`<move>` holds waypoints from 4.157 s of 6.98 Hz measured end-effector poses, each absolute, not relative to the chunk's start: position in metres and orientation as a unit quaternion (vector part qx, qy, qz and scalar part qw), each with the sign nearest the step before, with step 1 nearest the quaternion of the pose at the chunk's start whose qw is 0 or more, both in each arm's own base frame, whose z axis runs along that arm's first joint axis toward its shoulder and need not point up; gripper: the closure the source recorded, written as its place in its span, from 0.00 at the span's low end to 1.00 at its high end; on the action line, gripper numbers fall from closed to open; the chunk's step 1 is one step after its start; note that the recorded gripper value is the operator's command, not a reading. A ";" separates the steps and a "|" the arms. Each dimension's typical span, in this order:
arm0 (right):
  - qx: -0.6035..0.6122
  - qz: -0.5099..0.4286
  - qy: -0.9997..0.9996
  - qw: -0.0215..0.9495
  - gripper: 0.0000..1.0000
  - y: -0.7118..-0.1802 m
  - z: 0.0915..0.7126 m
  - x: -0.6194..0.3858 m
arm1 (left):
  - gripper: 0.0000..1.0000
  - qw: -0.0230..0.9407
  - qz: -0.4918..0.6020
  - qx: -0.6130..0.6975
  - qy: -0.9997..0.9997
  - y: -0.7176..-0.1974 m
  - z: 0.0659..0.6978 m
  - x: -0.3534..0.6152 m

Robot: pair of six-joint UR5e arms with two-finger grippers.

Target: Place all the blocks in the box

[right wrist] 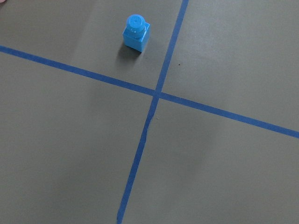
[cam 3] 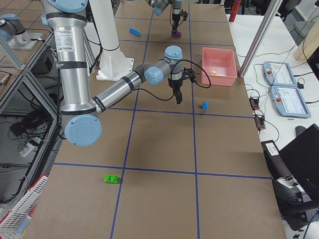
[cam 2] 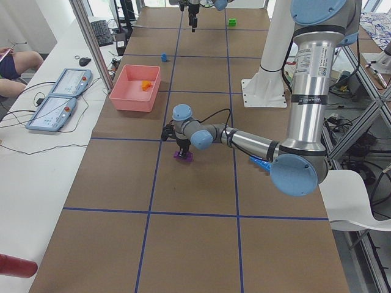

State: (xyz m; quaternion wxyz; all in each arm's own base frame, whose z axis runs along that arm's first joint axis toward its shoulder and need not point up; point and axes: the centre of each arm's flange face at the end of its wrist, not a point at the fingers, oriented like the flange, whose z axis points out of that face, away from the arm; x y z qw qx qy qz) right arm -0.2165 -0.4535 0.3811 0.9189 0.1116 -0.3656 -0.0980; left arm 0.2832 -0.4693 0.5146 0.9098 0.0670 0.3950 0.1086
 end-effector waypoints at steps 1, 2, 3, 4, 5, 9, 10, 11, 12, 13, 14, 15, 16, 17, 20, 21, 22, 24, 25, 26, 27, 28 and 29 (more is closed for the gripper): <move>0.110 -0.098 -0.365 0.919 0.00 -0.454 0.383 -0.217 | 1.00 0.905 0.093 0.077 0.409 -0.477 0.488 0.288; 0.109 -0.099 -0.364 0.920 0.00 -0.456 0.385 -0.218 | 1.00 0.899 0.071 0.086 0.424 -0.491 0.456 0.296; 0.109 -0.099 -0.364 0.919 0.00 -0.457 0.384 -0.219 | 1.00 0.892 0.051 0.094 0.438 -0.506 0.424 0.305; 0.111 -0.100 -0.366 0.919 0.00 -0.458 0.383 -0.221 | 1.00 0.889 0.033 0.102 0.444 -0.525 0.386 0.316; 0.113 -0.102 -0.367 0.918 0.00 -0.459 0.380 -0.221 | 1.00 0.893 0.016 0.107 0.437 -0.548 0.339 0.330; 0.117 -0.104 -0.370 0.916 0.00 -0.461 0.375 -0.224 | 1.00 0.913 -0.029 0.097 0.396 -0.678 0.175 0.397; 0.117 -0.103 -0.370 0.916 0.00 -0.461 0.375 -0.224 | 1.00 0.918 -0.039 0.094 0.384 -0.711 0.153 0.416; 0.117 -0.103 -0.370 0.916 0.00 -0.461 0.374 -0.224 | 1.00 0.921 -0.048 0.097 0.374 -0.736 0.144 0.432; 0.118 -0.103 -0.371 0.915 0.00 -0.462 0.373 -0.224 | 1.00 0.924 -0.054 0.093 0.368 -0.755 0.141 0.448; 0.119 -0.102 -0.372 0.915 0.00 -0.462 0.372 -0.225 | 1.00 0.927 -0.052 0.088 0.362 -0.766 0.140 0.461; 0.119 -0.102 -0.372 0.915 0.00 -0.462 0.371 -0.225 | 1.00 0.929 -0.039 0.088 0.357 -0.767 0.142 0.470; 0.120 -0.102 -0.372 0.915 0.00 -0.463 0.371 -0.225 | 1.00 0.931 -0.020 0.091 0.353 -0.767 0.147 0.474; 0.120 -0.102 -0.372 0.915 0.00 -0.463 0.371 -0.225 | 1.00 0.932 0.000 0.093 0.349 -0.765 0.156 0.477; 0.120 -0.102 -0.372 0.915 0.00 -0.463 0.371 -0.225 | 1.00 0.934 0.018 0.093 0.345 -0.764 0.170 0.478; 0.120 -0.102 -0.371 0.915 0.00 -0.463 0.371 -0.225 | 0.53 0.936 0.042 0.084 0.339 -0.759 0.205 0.478; 0.119 -0.102 -0.371 0.915 0.00 -0.463 0.372 -0.225 | 0.11 0.935 0.045 0.077 0.344 -0.757 0.209 0.478; 0.119 -0.102 -0.371 0.915 0.00 -0.463 0.372 -0.225 | 0.01 0.933 0.048 0.072 0.349 -0.755 0.213 0.479; 0.115 -0.101 -0.369 0.917 0.00 -0.465 0.377 -0.227 | 0.00 0.930 0.052 0.076 0.357 -0.745 0.220 0.472; 0.112 -0.100 -0.367 0.918 0.00 -0.471 0.379 -0.231 | 0.00 0.925 0.054 0.075 0.368 -0.742 0.223 0.462; 0.110 -0.100 -0.366 0.919 0.00 -0.485 0.379 -0.241 | 0.00 0.919 0.060 0.072 0.383 -0.740 0.229 0.446; 0.107 -0.099 -0.363 0.920 0.00 -0.507 0.378 -0.256 | 0.00 0.913 0.075 0.074 0.395 -0.736 0.246 0.422; 0.103 -0.097 -0.360 0.922 0.00 -0.534 0.376 -0.274 | 0.00 0.909 0.092 0.084 0.399 -0.725 0.277 0.393; 0.105 -0.097 -0.360 0.922 0.00 -0.559 0.379 -0.292 | 0.00 0.907 0.108 0.095 0.397 -0.708 0.312 0.362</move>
